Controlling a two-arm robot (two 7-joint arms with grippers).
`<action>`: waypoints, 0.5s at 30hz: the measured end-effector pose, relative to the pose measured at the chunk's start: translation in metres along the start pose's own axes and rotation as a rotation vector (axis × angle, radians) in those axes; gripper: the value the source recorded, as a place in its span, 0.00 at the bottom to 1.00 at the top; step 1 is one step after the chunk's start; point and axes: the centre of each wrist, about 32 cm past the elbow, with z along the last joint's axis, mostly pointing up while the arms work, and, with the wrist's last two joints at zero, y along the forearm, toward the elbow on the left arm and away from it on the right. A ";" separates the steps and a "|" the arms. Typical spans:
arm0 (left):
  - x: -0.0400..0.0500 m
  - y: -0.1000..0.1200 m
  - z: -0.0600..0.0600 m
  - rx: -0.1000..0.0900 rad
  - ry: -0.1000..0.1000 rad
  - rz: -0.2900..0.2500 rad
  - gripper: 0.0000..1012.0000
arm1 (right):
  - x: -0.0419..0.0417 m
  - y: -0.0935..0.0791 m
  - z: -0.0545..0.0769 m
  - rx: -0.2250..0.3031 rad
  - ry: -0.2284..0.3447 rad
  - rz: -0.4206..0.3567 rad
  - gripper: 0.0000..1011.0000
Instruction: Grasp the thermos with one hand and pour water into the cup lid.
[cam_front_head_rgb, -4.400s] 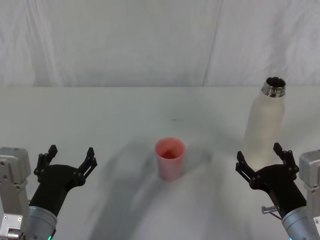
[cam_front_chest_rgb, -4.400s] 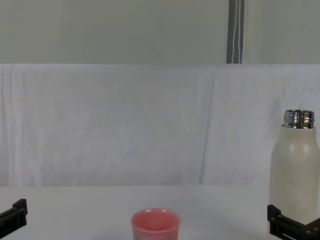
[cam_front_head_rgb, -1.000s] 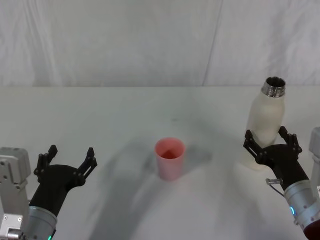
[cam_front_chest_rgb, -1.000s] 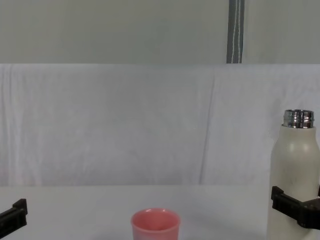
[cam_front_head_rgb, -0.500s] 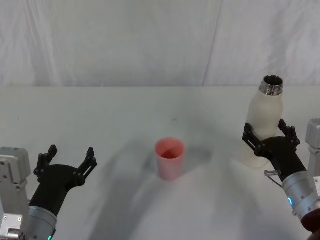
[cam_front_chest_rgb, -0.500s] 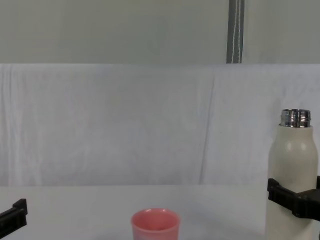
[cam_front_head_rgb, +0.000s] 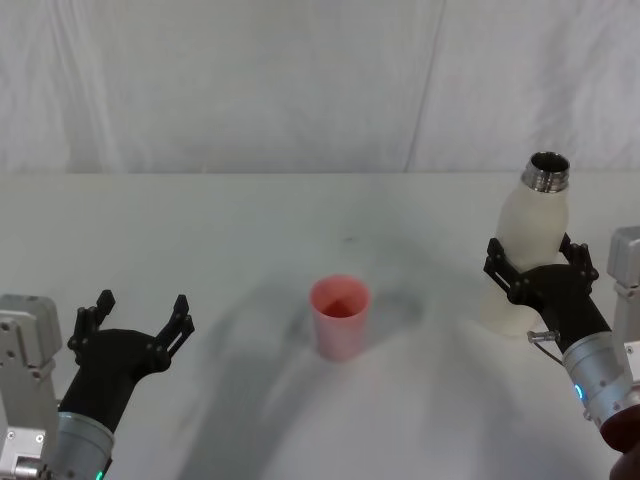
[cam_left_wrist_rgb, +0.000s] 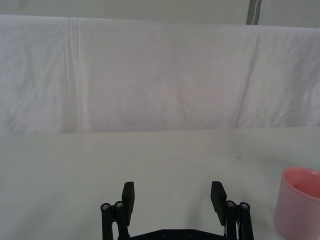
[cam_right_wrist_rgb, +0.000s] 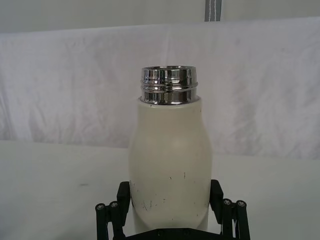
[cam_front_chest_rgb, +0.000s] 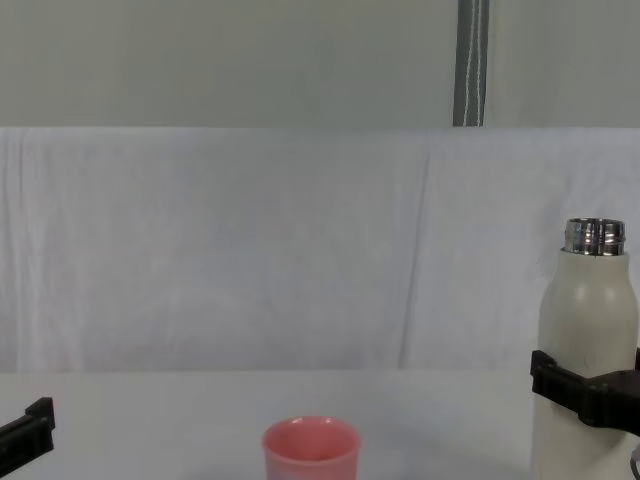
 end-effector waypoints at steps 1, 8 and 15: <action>0.0000 0.000 0.000 0.000 0.000 0.000 0.99 | -0.0001 0.000 0.000 -0.001 0.000 0.000 0.99; 0.0000 0.000 0.000 0.000 0.000 0.000 0.99 | 0.0002 -0.001 0.000 -0.001 0.000 -0.001 0.96; 0.0000 0.000 0.000 0.000 0.000 0.000 0.99 | 0.0002 -0.001 0.000 -0.001 0.000 -0.001 0.94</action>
